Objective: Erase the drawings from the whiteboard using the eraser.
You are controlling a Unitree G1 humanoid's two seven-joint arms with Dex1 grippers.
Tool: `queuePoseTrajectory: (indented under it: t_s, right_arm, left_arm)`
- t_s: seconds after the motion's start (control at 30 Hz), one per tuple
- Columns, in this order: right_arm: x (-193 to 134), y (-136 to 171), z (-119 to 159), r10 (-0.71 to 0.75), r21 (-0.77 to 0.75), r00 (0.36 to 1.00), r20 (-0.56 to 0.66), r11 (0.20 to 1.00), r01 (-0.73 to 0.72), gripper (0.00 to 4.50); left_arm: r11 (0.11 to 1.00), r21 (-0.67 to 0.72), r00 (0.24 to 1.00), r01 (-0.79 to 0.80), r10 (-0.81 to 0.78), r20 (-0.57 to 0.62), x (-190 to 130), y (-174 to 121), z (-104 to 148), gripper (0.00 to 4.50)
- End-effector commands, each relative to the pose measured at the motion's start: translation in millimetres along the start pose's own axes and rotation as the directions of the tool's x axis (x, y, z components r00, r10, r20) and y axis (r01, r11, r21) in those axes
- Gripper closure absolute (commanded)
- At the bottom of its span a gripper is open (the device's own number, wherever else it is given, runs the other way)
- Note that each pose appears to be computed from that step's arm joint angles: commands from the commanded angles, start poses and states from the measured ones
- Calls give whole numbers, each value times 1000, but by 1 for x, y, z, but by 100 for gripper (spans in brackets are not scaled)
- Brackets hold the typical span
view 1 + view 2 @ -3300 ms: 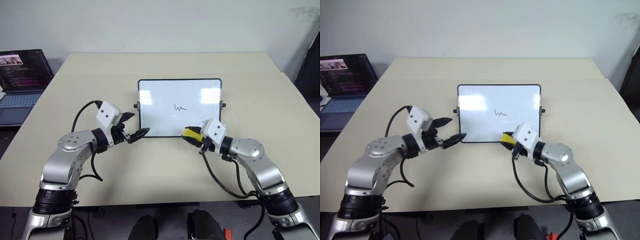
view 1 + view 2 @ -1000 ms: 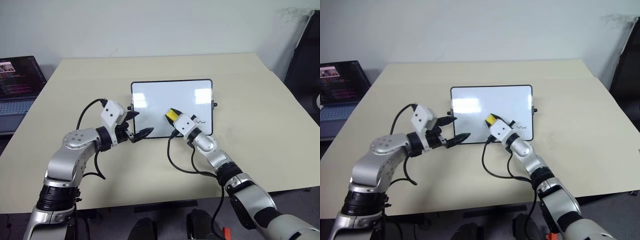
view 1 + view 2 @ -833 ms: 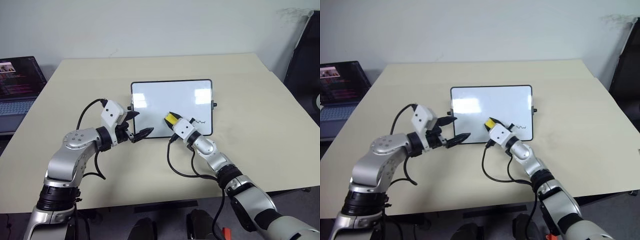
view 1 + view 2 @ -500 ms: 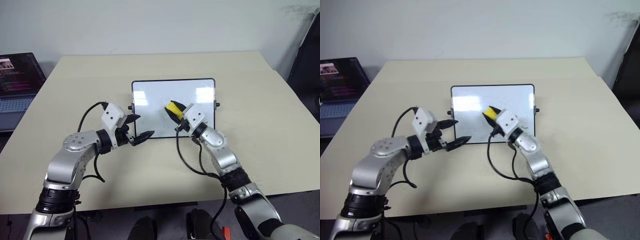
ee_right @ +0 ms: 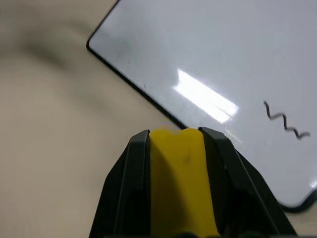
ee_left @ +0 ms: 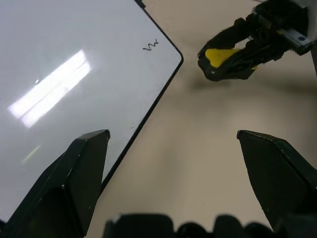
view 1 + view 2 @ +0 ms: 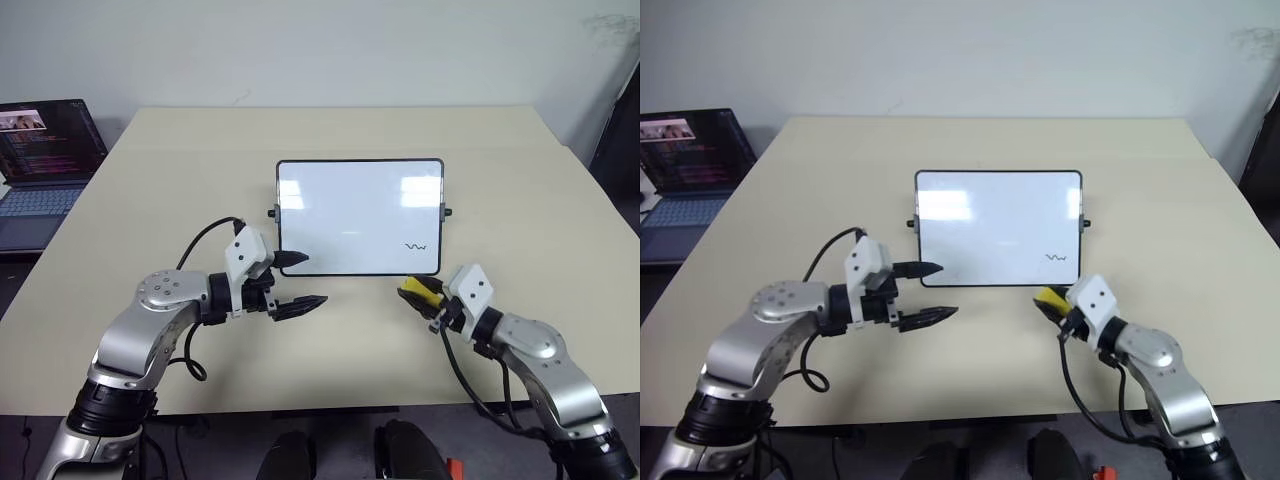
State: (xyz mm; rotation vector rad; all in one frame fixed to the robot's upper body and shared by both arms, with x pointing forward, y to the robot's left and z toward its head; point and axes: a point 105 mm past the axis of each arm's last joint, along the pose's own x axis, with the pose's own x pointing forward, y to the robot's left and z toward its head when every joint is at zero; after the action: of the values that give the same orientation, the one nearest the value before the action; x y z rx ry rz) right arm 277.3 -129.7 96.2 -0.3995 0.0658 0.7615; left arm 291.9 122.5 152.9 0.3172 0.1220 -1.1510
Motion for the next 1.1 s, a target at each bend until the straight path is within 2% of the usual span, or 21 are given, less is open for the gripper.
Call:
queuePoseTrajectory:
  t_s: [0.03,0.2,0.4,0.5,0.6,0.77,0.97,1.1]
  right_arm:
    - [-7,-3,8,-69,-142,997,37,987,74,338]
    - [-1,-19,21,-225,-168,962,152,954,250,338]
    - [22,-62,44,-444,-126,846,297,860,495,338]
    - [38,-79,49,-496,-130,803,331,819,559,338]
    - [47,-87,49,-504,-135,791,347,808,574,338]
    - [71,-92,32,-499,-146,810,309,816,559,338]
    - [96,-59,-13,-435,-152,880,190,872,465,338]
    - [105,-32,-25,-378,-161,908,180,900,406,338]
  left_arm:
    - [998,56,1000,26,-27,11,5,1,8,0]
    - [995,89,999,38,-40,20,14,5,12,0]
    - [993,97,996,67,-72,46,24,7,13,0]
    - [993,97,996,74,-79,51,25,8,13,0]
    - [992,101,995,82,-87,49,26,8,12,0]
    - [992,96,996,77,-81,44,23,10,11,0]
    - [994,92,997,58,-63,51,22,10,14,0]
    - [995,88,997,43,-48,54,21,10,16,0]
